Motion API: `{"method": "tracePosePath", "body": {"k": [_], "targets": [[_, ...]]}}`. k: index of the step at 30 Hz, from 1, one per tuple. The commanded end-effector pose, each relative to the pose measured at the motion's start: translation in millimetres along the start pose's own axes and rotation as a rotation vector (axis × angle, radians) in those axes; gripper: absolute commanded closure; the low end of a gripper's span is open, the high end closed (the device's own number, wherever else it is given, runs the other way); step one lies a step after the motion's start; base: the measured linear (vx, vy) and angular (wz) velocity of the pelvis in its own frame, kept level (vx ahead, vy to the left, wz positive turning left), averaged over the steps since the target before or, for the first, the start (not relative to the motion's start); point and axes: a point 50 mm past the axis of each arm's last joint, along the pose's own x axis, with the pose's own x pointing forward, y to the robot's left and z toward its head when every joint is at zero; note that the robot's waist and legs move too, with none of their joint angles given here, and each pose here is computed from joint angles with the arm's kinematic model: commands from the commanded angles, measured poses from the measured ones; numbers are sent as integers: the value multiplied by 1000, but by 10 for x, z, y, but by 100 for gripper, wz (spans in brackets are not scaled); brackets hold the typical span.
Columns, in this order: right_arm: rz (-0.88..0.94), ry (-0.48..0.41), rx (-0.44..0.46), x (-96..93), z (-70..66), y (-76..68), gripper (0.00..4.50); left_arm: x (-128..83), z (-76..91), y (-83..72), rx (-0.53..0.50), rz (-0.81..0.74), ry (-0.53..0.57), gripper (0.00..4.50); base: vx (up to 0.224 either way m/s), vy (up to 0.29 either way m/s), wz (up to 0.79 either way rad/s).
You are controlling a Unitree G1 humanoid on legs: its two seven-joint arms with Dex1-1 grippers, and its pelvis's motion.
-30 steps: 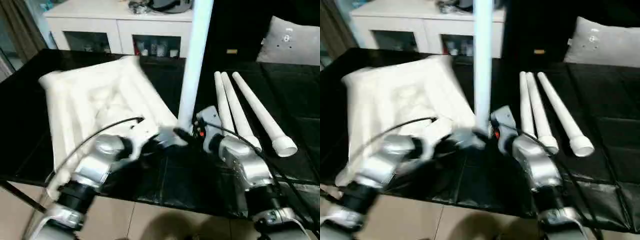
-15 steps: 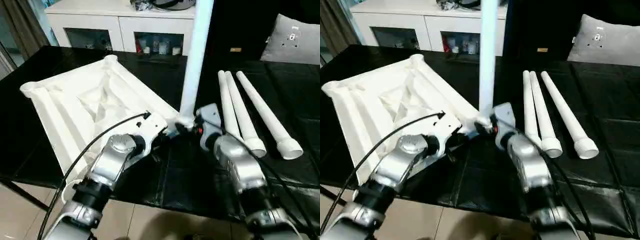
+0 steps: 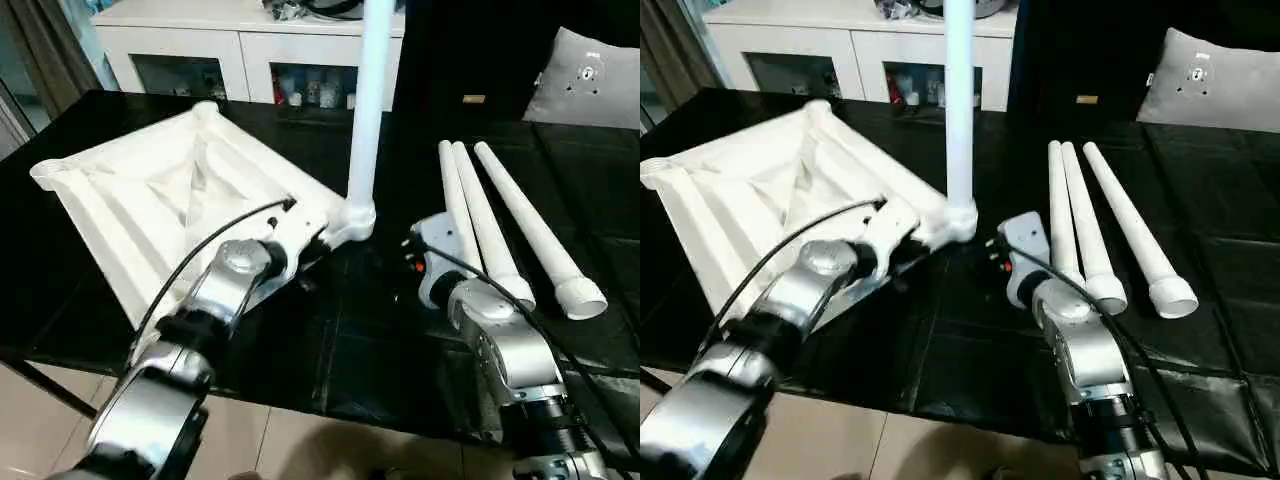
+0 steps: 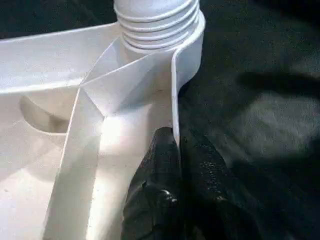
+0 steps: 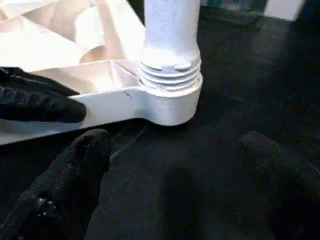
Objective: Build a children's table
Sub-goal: Rotate table base
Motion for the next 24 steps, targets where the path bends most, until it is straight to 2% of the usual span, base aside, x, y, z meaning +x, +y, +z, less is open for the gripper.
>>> {"method": "tracePosePath", "body": {"k": [1,4,7,12,18,19,22,24], "targets": [[-32,-31,-50,-6,102,-26,4,-44,356,140,22,68,-158,423,0,0,0],[-10,-4,-50,1,85,-13,4,-81,400,165,24,87,-210,423,0,0,0],[32,9,-54,1,51,29,4,-139,368,168,-4,81,-228,423,0,0,0],[48,13,-35,3,0,77,4,-205,203,106,21,30,-186,423,0,0,0],[63,16,-36,3,-10,114,4,-156,56,27,56,0,-93,423,0,0,0],[68,16,-36,1,-14,122,0,-149,32,19,67,-1,-70,389,0,0,0],[96,19,-27,-18,-37,157,0,-144,-17,-21,71,-26,-32,388,0,0,0],[111,25,-19,-34,-56,172,0,-147,-33,-36,67,-41,-24,353,0,0,0]]}}
